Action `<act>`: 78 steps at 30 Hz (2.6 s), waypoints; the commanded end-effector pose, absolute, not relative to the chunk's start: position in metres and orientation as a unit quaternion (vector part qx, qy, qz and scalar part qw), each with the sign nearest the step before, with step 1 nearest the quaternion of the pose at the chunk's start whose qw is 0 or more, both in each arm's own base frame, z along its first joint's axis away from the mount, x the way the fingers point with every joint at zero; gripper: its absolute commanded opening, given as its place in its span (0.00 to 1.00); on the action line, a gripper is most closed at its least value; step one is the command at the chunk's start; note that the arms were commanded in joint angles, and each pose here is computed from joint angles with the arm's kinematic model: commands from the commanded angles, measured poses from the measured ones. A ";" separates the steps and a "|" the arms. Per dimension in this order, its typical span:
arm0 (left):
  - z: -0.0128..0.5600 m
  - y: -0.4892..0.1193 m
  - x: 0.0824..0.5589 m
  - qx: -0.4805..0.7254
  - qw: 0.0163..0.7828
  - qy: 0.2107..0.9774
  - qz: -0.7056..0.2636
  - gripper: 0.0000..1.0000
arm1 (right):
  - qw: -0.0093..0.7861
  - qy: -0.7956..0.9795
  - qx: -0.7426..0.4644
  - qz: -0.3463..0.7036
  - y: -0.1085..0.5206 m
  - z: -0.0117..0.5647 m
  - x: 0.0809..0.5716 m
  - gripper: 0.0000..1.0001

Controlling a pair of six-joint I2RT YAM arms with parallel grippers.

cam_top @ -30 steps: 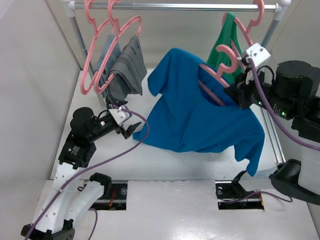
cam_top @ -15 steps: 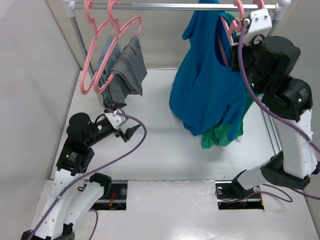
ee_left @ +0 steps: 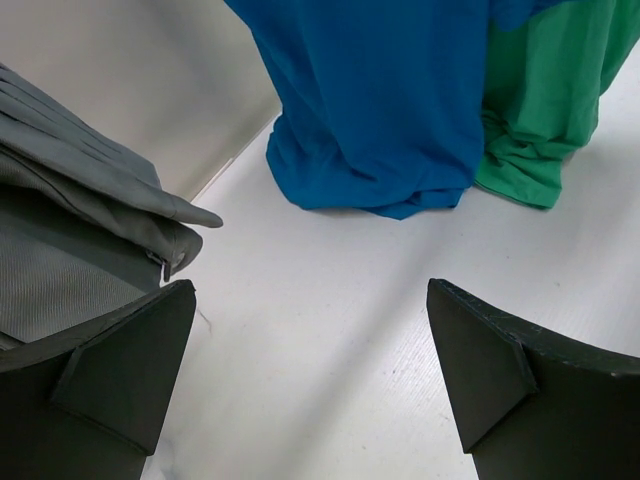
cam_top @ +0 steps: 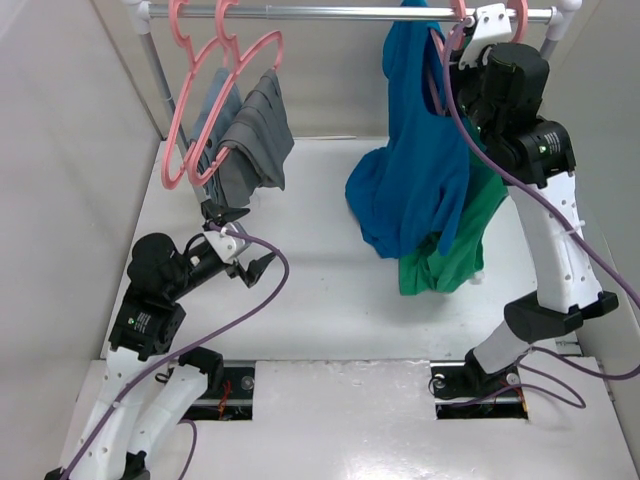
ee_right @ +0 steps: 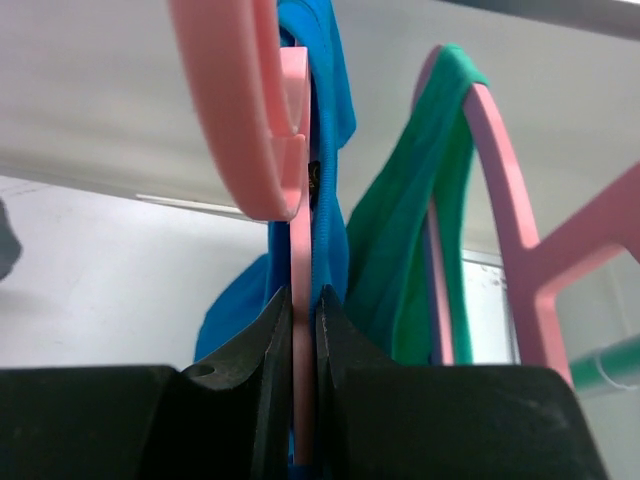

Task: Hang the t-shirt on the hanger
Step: Hang the hanger with tshirt onto the clothesline

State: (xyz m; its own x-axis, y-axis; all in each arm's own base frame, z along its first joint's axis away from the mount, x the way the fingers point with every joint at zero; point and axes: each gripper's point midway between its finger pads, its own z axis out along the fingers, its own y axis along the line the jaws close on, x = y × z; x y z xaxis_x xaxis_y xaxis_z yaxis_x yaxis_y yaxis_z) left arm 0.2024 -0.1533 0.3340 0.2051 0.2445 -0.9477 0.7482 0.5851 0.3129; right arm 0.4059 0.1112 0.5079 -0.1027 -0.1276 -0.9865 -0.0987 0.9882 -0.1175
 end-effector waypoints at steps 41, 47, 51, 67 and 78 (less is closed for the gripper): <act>0.296 -0.153 0.218 0.384 0.642 0.634 -0.198 1.00 | 0.785 0.544 -0.269 0.122 0.176 0.534 0.265 1.00; 0.235 -0.134 0.230 0.314 0.619 0.698 -0.177 1.00 | 0.682 0.555 -0.417 0.230 0.255 0.397 0.245 1.00; 0.209 -0.117 0.242 0.277 0.626 0.714 -0.149 1.00 | 0.607 0.611 -0.431 0.268 0.272 0.287 0.231 1.00; 0.173 -0.073 0.259 0.226 0.625 0.742 -0.082 1.00 | 0.548 0.781 -0.152 0.259 0.210 0.146 0.234 1.00; 0.173 -0.071 0.260 0.224 0.626 0.743 -0.083 1.00 | 0.573 0.766 -0.085 0.278 0.185 0.153 0.221 1.00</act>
